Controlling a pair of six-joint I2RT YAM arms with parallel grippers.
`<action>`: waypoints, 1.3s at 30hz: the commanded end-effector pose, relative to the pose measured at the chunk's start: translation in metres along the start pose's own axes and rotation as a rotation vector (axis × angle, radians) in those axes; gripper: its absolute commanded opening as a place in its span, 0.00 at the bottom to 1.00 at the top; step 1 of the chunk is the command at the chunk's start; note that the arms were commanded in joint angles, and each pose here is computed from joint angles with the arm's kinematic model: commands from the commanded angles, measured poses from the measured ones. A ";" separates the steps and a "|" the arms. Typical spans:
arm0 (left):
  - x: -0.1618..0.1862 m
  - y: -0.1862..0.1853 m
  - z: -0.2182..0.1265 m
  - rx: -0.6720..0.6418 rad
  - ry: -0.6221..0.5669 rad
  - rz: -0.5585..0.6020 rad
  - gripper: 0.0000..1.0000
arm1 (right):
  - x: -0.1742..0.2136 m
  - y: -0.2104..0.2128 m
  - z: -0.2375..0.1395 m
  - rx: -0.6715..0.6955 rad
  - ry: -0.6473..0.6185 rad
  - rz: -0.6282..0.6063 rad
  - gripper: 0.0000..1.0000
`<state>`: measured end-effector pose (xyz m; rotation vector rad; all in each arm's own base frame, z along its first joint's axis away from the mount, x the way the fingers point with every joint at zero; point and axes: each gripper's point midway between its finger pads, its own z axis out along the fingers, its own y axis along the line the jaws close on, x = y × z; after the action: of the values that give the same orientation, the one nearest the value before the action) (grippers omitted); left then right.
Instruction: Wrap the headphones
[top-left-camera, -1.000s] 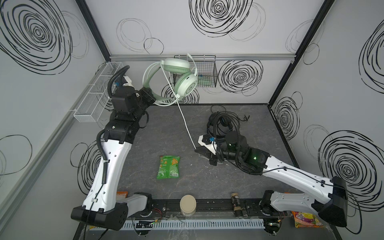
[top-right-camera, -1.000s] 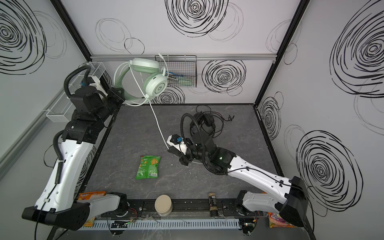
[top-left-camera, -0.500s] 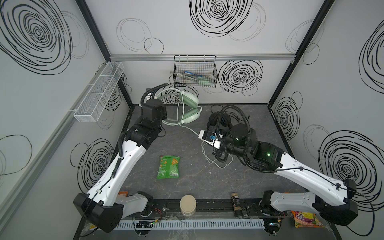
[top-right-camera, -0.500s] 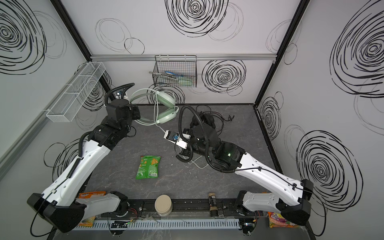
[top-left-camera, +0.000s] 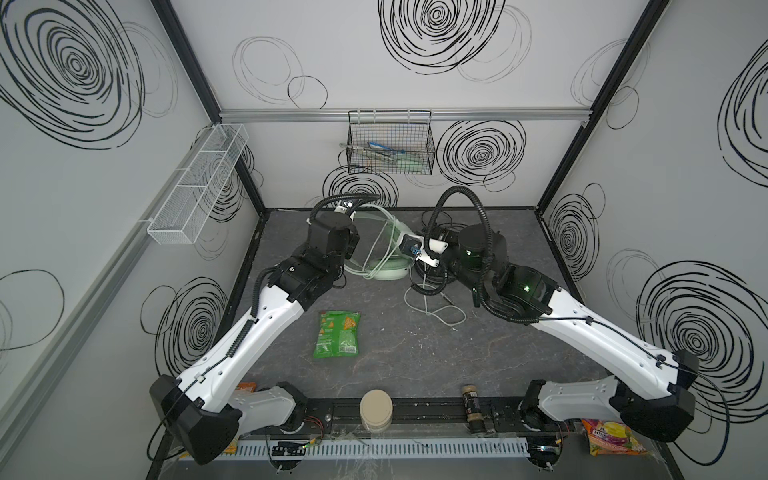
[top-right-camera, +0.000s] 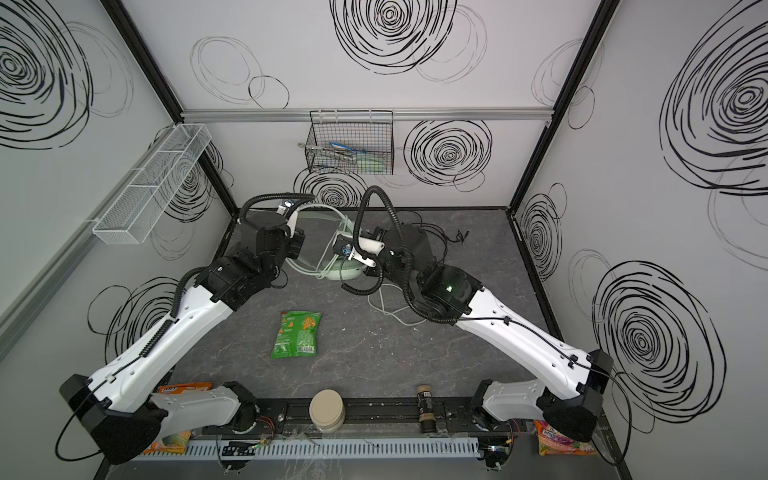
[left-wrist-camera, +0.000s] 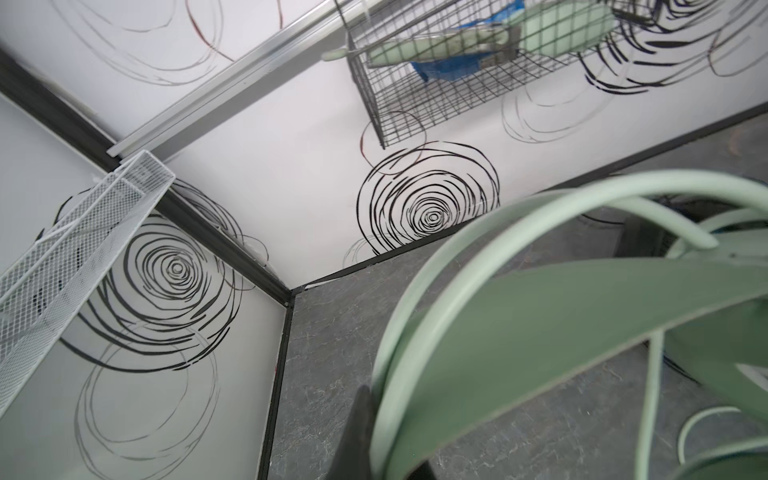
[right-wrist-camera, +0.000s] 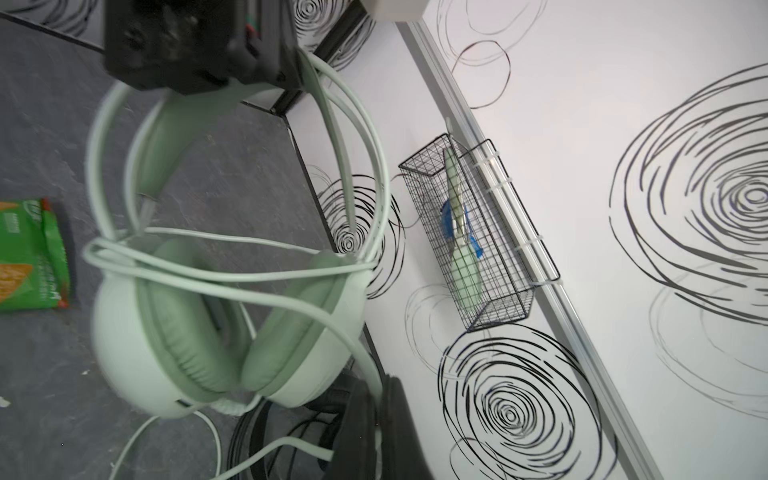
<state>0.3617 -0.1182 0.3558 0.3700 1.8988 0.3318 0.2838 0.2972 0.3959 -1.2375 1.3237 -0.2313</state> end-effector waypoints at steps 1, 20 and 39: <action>-0.016 -0.022 -0.021 0.140 -0.052 0.032 0.00 | -0.005 -0.041 -0.009 0.148 -0.003 0.000 0.00; 0.001 -0.060 -0.069 0.584 -0.105 -0.183 0.00 | 0.011 -0.061 -0.010 0.137 -0.109 0.112 0.13; -0.033 -0.029 -0.074 0.626 -0.017 -0.507 0.00 | 0.078 -0.086 0.028 0.166 -0.208 0.389 0.48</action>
<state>0.3048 -0.1548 0.3559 0.3078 2.0628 -0.4890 0.3630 0.2230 0.4011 -0.9087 1.3454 -0.0153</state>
